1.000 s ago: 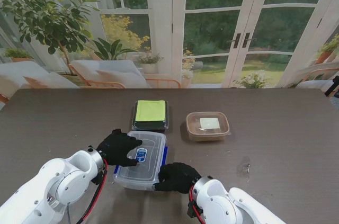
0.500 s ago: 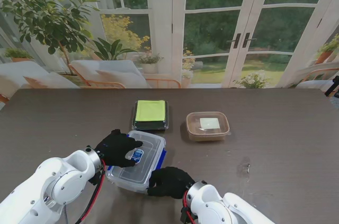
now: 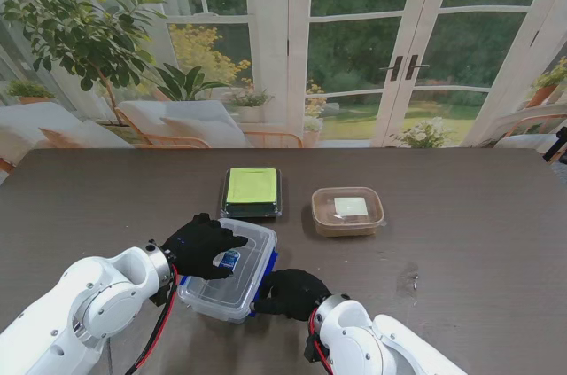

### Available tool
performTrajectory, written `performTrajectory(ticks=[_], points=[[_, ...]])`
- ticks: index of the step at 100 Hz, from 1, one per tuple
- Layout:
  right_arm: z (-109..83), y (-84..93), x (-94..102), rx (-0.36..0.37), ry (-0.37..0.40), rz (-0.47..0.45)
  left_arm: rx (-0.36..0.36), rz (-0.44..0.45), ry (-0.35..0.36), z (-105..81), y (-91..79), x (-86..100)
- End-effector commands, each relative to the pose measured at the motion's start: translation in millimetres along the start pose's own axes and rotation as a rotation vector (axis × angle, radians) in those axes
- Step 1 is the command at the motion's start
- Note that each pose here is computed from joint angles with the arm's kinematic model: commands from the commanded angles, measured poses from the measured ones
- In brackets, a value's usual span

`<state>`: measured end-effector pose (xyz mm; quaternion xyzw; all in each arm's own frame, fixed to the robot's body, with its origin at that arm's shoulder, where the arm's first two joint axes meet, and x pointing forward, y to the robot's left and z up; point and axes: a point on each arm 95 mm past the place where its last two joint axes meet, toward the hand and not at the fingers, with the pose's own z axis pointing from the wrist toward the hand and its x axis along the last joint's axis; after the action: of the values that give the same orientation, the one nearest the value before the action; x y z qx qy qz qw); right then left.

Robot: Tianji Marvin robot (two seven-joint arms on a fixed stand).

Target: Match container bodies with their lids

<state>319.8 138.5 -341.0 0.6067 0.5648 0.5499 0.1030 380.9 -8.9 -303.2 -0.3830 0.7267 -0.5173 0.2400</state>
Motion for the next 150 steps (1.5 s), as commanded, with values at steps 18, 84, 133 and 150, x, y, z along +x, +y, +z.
performTrajectory(ticks=[18, 84, 133, 150], points=[[13.1, 15.5, -8.0, -0.022, -0.082, 0.054, -0.035, 0.007, 0.014, 1.6, 5.6, -0.9], [60.6, 33.1, -20.8, -0.001, -0.27, 0.126, -0.091, 0.016, 0.005, 5.1, 23.1, 9.4], [75.7, 33.0, -24.0, 0.049, -0.358, 0.221, -0.104, 0.015, -0.012, -0.9, 24.2, 12.3], [79.1, 33.7, -23.2, 0.059, -0.38, 0.257, -0.105, 0.017, -0.013, -2.2, 24.2, 12.4]])
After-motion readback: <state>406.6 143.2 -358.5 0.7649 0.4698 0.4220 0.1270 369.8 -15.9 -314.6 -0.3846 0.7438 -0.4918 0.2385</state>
